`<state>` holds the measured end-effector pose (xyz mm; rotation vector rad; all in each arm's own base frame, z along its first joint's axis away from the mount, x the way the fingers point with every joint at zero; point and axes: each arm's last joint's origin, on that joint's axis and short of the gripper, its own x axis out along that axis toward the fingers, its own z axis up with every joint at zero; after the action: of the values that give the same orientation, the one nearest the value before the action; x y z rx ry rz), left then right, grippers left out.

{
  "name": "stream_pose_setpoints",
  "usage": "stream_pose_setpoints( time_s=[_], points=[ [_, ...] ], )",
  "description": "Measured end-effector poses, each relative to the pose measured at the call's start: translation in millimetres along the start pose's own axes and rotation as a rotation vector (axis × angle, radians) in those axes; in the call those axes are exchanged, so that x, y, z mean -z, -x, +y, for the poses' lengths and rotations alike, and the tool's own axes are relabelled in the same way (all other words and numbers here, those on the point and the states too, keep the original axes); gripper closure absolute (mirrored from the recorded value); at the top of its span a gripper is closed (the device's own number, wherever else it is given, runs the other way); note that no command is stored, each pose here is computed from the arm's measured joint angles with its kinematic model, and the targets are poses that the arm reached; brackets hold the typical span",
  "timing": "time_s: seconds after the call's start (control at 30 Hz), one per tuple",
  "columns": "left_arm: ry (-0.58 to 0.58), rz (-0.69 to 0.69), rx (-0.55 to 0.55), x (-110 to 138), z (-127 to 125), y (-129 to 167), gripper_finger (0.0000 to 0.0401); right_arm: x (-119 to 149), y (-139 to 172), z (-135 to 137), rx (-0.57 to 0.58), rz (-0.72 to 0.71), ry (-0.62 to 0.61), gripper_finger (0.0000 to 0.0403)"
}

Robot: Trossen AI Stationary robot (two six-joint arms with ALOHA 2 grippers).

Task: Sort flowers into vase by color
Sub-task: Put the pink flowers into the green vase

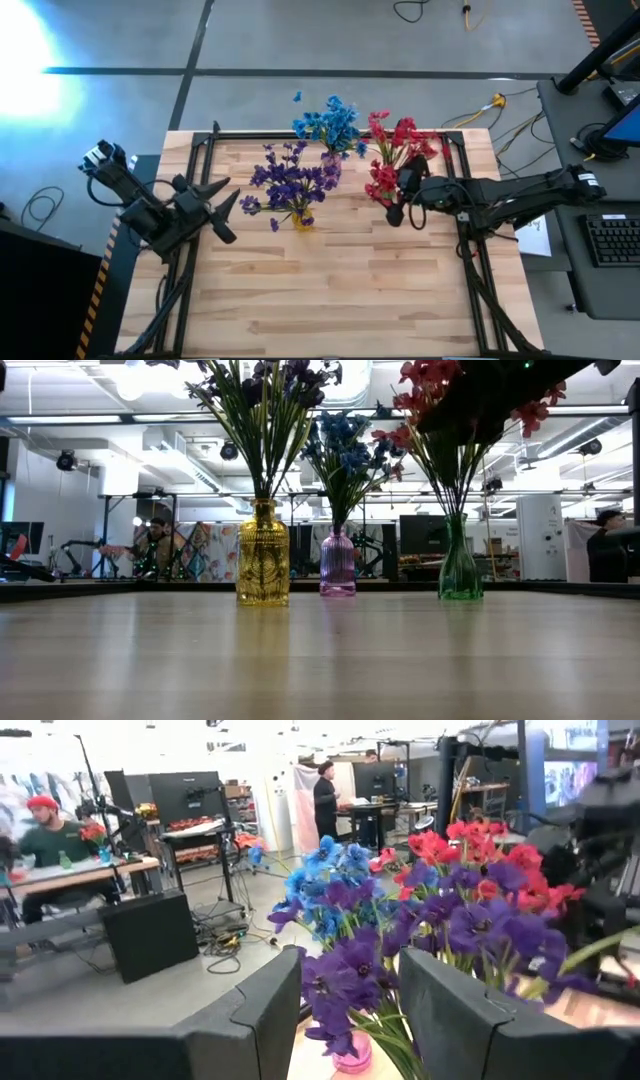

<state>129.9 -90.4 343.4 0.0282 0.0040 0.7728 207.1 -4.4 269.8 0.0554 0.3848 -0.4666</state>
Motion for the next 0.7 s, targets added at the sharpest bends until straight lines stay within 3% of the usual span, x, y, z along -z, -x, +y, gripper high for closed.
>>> stream_pose_setpoints(
  time_s=[0.2,0.43,0.7],
  points=[
    [-0.108,-0.023,0.023,11.3,-24.3,0.0,0.0244,1.3,0.3,0.2,-0.017,0.014,0.101,0.0044],
    [-0.226,0.004,-0.002,1.0,-48.2,-0.2,0.0244,1.8,0.3,0.0,-0.015,0.017,0.239,0.0044],
    [-0.25,0.009,-0.005,-13.9,-49.5,-0.3,0.0244,2.3,0.3,-0.2,-0.01,0.023,0.319,0.0044]
  ],
)
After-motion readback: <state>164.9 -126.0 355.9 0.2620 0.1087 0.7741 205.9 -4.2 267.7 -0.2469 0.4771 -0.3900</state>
